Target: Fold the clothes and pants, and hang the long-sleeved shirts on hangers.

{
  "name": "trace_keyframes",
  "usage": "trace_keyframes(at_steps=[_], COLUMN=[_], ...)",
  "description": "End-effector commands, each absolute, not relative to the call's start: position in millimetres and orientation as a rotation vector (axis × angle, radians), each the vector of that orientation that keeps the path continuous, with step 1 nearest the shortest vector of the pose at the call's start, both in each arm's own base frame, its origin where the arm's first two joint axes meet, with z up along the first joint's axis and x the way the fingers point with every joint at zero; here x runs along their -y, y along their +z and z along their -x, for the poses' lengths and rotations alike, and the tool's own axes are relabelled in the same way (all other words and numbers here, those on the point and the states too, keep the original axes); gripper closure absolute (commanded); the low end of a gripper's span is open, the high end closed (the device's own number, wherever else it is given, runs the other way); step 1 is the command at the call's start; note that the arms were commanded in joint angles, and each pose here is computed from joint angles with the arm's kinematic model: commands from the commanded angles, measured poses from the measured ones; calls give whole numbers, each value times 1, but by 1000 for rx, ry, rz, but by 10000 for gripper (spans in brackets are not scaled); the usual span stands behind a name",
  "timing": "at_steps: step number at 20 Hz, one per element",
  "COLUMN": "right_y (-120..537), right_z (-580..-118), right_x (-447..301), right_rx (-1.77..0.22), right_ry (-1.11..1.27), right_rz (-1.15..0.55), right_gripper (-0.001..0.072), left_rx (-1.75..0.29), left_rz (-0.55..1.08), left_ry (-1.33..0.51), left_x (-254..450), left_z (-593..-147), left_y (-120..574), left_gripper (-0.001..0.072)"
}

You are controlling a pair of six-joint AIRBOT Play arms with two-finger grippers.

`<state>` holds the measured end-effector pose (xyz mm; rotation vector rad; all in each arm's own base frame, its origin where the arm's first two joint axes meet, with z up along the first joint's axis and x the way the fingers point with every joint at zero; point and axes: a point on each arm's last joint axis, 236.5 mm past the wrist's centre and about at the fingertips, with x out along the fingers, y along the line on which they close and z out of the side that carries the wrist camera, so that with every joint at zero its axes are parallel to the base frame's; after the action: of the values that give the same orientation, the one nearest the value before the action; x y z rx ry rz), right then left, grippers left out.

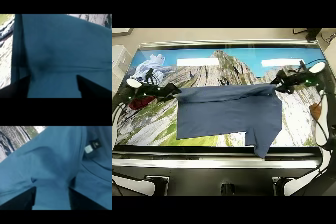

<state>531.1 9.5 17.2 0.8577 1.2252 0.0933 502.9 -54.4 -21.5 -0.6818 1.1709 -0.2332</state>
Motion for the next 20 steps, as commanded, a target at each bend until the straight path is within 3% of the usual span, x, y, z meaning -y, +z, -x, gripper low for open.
trace_keyframes(at_steps=[1,4,5,9,11,15,17,18,20], right_y=[26,14,9,-11,-17,-15,-15,-15,-15], right_z=[-472,-380,-362,-335,-327,-331,-331,-331,-331], right_x=[52,116,121,100,89,77,76,76,77], right_rx=[-1365,-1615,-1645,-1648,-1678,-1669,-1670,-1670,-1668], right_ry=[23,-186,-218,-178,-146,-101,-97,-94,-95], right_rz=[-758,-621,-606,-625,-657,-704,-702,-699,-698], right_gripper=[212,207,207,208,209,212,214,214,214], left_rx=[-1424,-1666,-1680,-1684,-1684,-1643,-1600,-1581,-1585], left_rz=[690,647,658,764,826,825,840,848,850], left_ry=[-306,-164,-132,-211,-275,-278,-273,-272,-283], left_x=[24,-25,-26,21,44,57,63,67,75], left_z=[-442,-356,-334,-269,-258,-266,-278,-283,-285], left_y=[-8,-28,-42,-95,-105,-113,-113,-113,-113], left_gripper=[9,31,146,168,205,206,275,276,361])
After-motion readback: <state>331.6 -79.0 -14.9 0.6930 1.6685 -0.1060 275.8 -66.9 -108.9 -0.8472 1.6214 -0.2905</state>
